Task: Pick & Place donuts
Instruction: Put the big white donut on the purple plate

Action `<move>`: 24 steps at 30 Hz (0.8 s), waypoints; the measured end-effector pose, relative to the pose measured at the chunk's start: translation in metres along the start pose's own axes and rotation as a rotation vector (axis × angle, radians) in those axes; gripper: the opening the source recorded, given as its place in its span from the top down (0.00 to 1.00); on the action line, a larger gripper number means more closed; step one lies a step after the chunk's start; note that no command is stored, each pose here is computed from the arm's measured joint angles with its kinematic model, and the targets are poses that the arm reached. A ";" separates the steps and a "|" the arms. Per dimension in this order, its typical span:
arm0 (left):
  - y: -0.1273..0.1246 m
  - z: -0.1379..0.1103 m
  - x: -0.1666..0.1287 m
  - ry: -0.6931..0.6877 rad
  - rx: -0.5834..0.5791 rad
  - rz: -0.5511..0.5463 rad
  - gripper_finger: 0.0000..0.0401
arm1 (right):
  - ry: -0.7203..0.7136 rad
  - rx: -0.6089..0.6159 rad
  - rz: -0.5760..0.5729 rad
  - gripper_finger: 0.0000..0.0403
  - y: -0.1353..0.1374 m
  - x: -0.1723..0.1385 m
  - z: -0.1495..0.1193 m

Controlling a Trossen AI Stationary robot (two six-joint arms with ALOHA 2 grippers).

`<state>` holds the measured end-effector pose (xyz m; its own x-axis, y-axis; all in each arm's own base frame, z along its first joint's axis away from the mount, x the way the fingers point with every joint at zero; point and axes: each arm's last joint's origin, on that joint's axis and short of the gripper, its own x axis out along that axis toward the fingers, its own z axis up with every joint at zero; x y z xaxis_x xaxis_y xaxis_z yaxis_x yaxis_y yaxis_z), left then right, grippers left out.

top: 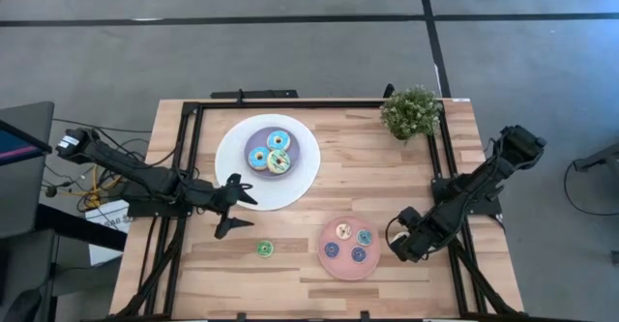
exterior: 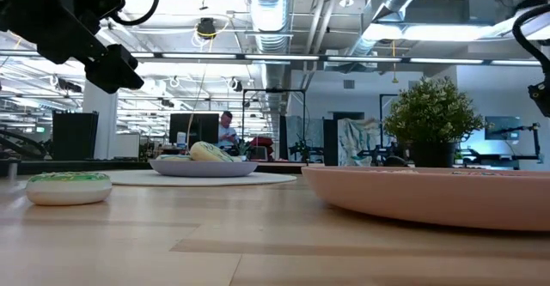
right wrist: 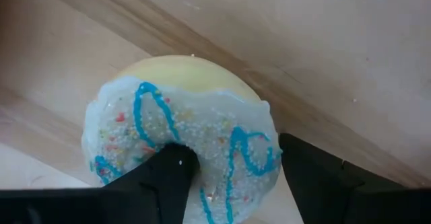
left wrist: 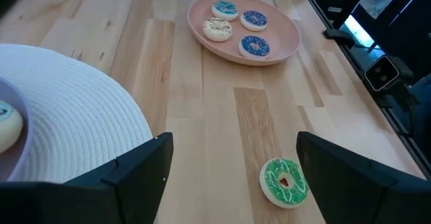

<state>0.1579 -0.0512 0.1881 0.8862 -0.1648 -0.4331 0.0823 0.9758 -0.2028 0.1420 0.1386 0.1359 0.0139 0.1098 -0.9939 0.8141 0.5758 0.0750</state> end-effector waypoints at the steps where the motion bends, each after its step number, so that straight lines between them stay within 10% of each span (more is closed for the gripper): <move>1: 0.000 0.000 0.000 0.001 -0.007 0.000 0.23 | 0.002 -0.008 -0.006 0.48 0.001 0.001 0.000; 24: 0.001 -0.002 0.000 0.025 -0.012 0.007 0.23 | -0.184 0.020 0.192 0.62 -0.002 -0.032 0.014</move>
<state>0.1568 -0.0509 0.1859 0.8750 -0.1612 -0.4564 0.0703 0.9752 -0.2097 0.1477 0.1228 0.1668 0.2735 0.0654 -0.9597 0.7977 0.5420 0.2643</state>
